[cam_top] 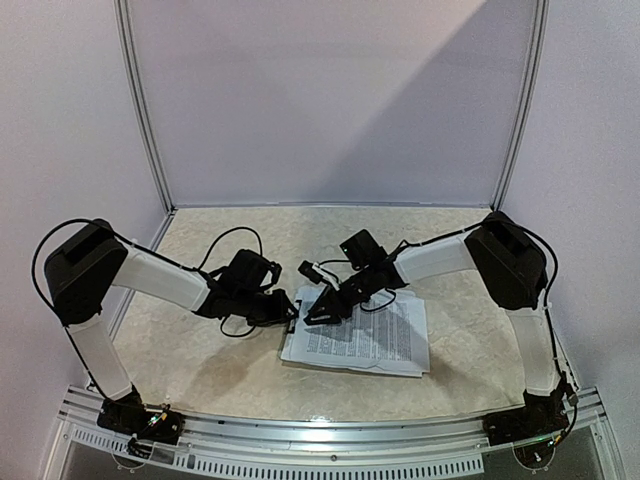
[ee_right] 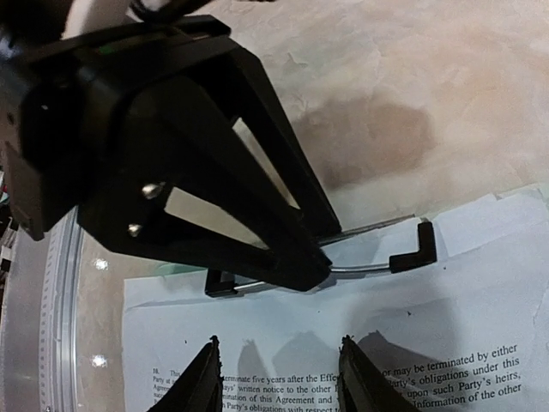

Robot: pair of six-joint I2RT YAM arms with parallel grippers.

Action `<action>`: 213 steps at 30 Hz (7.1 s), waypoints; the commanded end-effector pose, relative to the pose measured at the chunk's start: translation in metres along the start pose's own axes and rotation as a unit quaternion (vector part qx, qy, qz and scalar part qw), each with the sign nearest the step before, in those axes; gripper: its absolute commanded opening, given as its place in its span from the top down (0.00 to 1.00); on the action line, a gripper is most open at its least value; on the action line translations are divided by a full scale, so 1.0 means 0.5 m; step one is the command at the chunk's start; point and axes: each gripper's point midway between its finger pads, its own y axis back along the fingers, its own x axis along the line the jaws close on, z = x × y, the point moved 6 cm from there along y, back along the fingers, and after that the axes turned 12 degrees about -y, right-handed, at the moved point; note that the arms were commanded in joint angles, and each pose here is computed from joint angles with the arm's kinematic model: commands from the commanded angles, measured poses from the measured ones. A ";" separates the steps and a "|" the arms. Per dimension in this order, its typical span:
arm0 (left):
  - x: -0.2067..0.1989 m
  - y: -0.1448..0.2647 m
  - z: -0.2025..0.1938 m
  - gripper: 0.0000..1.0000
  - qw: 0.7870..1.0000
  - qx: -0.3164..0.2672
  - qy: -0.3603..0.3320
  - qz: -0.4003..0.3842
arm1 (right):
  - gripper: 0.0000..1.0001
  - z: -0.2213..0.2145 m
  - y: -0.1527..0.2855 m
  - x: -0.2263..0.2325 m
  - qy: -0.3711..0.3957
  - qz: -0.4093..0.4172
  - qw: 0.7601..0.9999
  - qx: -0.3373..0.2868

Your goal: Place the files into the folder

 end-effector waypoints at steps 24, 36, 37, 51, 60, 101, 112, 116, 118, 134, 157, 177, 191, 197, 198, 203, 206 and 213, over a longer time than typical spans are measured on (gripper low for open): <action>0.043 -0.020 -0.115 1.00 0.995 0.090 0.026 0.013 | 0.55 0.066 0.012 0.032 -0.089 0.076 0.993 -0.034; 0.046 -0.029 -0.120 1.00 0.995 0.095 0.026 0.012 | 0.50 0.067 0.093 0.096 -0.107 0.062 0.992 -0.013; 0.047 -0.028 -0.120 1.00 0.995 0.095 0.026 0.013 | 0.50 0.057 0.105 0.087 -0.115 0.044 0.992 -0.010; 0.047 -0.025 -0.106 1.00 0.996 0.088 0.025 0.025 | 0.30 -0.283 0.397 -0.009 -0.294 -0.297 0.908 0.030; 0.036 -0.026 -0.096 1.00 0.996 0.084 0.027 0.028 | 0.33 -0.335 0.404 -0.020 -0.390 -0.309 0.868 0.009; 0.027 -0.035 -0.086 1.00 0.995 0.086 0.024 0.036 | 0.35 -0.243 0.401 0.022 -0.257 -0.270 0.928 0.020; 0.026 -0.036 -0.085 1.00 0.995 0.089 0.021 0.038 | 0.65 -0.237 0.233 0.221 0.052 -0.140 0.981 0.122; 0.025 -0.035 -0.085 1.00 0.995 0.088 0.021 0.038 | 0.69 -0.244 0.157 0.248 0.109 -0.127 0.976 0.138; 0.025 -0.035 -0.087 1.00 0.995 0.089 0.022 0.038 | 0.71 -0.255 0.120 0.255 0.122 -0.119 0.973 0.156; 0.026 -0.031 -0.094 1.00 0.995 0.091 0.015 0.031 | 0.76 -0.276 0.055 0.159 0.130 -0.265 0.934 0.201; 0.026 -0.034 -0.094 1.00 0.995 0.091 0.014 0.031 | 0.73 -0.204 -0.023 0.197 0.125 -0.175 0.957 0.194; 0.028 -0.026 -0.100 1.00 0.995 0.089 0.015 0.031 | 0.71 -0.132 -0.084 0.180 0.123 -0.193 0.962 0.152; 0.030 -0.020 -0.097 1.00 0.995 0.087 0.015 0.035 | 0.52 -0.097 0.140 0.287 0.042 -0.015 0.986 0.161; 0.033 -0.019 -0.099 1.00 0.995 0.085 0.018 0.037 | 0.47 -0.164 0.345 0.034 -0.118 -0.261 0.957 0.033; 0.032 -0.018 -0.098 1.00 0.996 0.085 0.018 0.037 | 0.46 -0.182 0.377 0.021 -0.140 -0.276 0.951 0.018; 0.030 -0.021 -0.093 1.00 0.996 0.084 0.019 0.039 | 0.41 -0.294 0.398 0.016 -0.209 -0.279 0.935 0.067; 0.028 -0.023 -0.091 1.00 0.995 0.085 0.020 0.040 | 0.36 -0.339 0.389 0.018 -0.238 -0.273 0.929 0.078; 0.027 -0.019 -0.089 1.00 0.995 0.084 0.020 0.045 | 0.33 -0.351 0.393 0.013 -0.288 -0.296 0.908 0.070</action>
